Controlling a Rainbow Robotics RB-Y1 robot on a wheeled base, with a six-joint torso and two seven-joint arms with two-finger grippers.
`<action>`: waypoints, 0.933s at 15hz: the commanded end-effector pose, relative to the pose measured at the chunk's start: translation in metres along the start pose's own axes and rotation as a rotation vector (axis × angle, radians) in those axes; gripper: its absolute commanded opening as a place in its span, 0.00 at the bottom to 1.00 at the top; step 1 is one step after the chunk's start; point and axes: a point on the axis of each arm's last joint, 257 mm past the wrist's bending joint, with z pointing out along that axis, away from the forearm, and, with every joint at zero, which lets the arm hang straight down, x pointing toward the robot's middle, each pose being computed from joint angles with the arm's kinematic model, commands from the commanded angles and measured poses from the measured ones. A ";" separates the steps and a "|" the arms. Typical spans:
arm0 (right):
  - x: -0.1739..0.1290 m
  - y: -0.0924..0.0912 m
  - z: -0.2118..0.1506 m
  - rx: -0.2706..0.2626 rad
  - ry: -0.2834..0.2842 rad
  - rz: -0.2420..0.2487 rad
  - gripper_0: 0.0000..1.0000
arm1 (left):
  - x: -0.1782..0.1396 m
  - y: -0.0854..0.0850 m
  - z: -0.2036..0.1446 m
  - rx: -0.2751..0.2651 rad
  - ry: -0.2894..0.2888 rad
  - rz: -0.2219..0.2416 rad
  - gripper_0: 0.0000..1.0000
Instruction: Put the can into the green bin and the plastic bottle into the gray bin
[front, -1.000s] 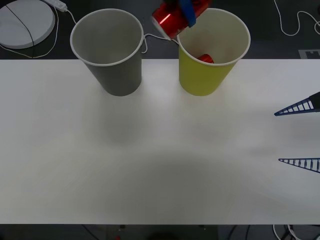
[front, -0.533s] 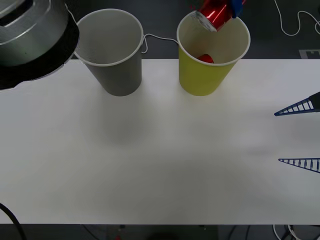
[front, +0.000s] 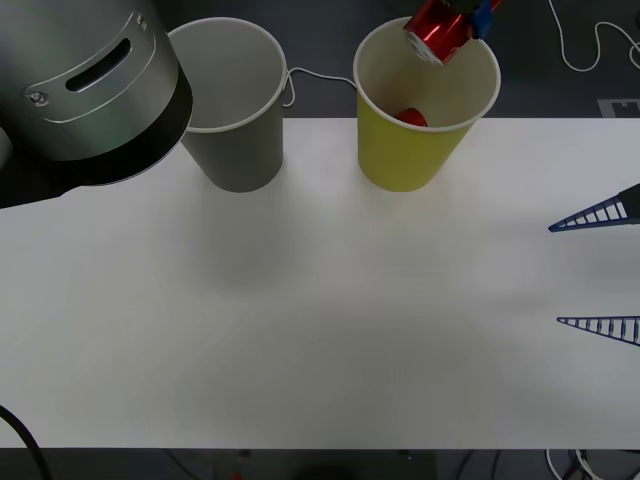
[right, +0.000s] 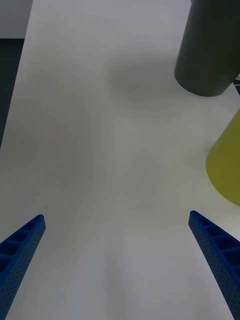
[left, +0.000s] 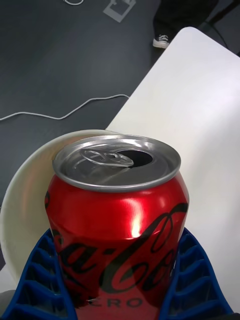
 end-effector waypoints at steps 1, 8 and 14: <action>0.000 0.000 0.000 0.000 0.000 0.000 1.00 | 0.000 0.008 0.000 -0.011 -0.007 -0.011 0.07; 0.000 0.000 0.000 0.000 0.000 0.000 1.00 | -0.004 0.003 -0.006 0.037 -0.029 -0.064 1.00; 0.000 0.000 0.000 0.000 0.000 0.000 1.00 | 0.010 0.017 -0.054 0.197 -0.026 -0.099 1.00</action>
